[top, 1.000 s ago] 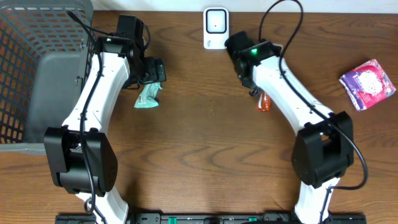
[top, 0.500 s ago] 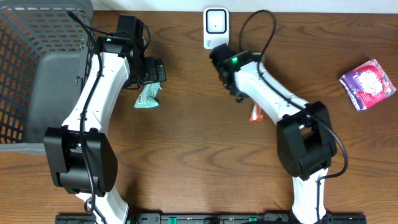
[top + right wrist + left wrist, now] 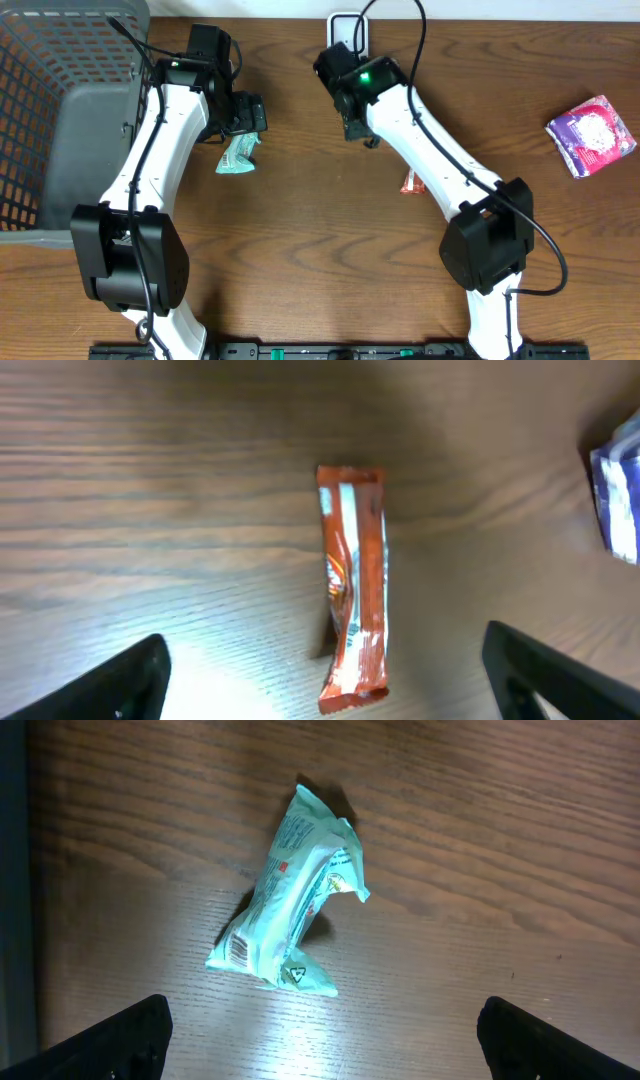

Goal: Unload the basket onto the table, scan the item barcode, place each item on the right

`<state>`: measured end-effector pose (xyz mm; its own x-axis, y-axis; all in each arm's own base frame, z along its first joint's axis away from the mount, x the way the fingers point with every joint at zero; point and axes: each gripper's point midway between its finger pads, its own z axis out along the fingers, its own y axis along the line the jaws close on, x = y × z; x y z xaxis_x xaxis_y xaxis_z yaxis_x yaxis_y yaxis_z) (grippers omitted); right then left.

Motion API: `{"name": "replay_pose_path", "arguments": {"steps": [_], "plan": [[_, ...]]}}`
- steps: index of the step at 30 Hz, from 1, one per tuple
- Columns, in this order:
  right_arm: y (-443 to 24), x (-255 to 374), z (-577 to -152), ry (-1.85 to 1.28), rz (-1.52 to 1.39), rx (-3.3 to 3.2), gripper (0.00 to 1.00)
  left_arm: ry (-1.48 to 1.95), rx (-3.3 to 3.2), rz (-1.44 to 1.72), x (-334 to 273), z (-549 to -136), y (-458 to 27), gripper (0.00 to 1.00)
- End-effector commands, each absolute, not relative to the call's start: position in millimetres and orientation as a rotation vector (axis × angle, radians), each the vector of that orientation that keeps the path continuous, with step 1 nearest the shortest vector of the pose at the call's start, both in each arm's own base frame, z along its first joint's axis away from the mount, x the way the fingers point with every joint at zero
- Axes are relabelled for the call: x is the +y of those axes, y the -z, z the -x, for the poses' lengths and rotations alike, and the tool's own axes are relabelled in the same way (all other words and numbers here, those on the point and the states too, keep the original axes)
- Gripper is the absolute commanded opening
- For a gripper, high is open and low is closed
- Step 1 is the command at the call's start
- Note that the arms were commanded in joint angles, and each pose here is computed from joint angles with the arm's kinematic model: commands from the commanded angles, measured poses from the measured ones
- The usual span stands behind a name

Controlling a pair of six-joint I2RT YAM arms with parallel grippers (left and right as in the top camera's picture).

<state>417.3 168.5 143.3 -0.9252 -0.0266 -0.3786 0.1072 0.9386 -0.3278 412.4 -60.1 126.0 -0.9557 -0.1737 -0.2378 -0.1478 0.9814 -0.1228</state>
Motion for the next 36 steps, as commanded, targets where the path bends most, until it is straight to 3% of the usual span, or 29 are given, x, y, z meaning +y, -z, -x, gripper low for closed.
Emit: {"name": "replay_pose_path", "arguments": {"steps": [1, 14, 19, 36], "plan": [[-160, 178, -419, 0.411, 0.016, 2.715, 0.99, 0.132, 2.892, 0.237, -57, -411, -122, 0.98], [-155, 156, -416, 0.387, -0.003, 2.806, 0.99, 0.132, 2.892, 0.237, -57, -411, -122, 0.98], [-144, 166, -409, 0.232, 0.196, 2.910, 0.99, 0.132, 2.892, 0.237, -57, -411, -122, 0.98], [-103, 123, -393, 0.791, 0.190, 2.791, 0.99, 0.132, 2.892, 0.236, -57, -411, -122, 0.98]]}}
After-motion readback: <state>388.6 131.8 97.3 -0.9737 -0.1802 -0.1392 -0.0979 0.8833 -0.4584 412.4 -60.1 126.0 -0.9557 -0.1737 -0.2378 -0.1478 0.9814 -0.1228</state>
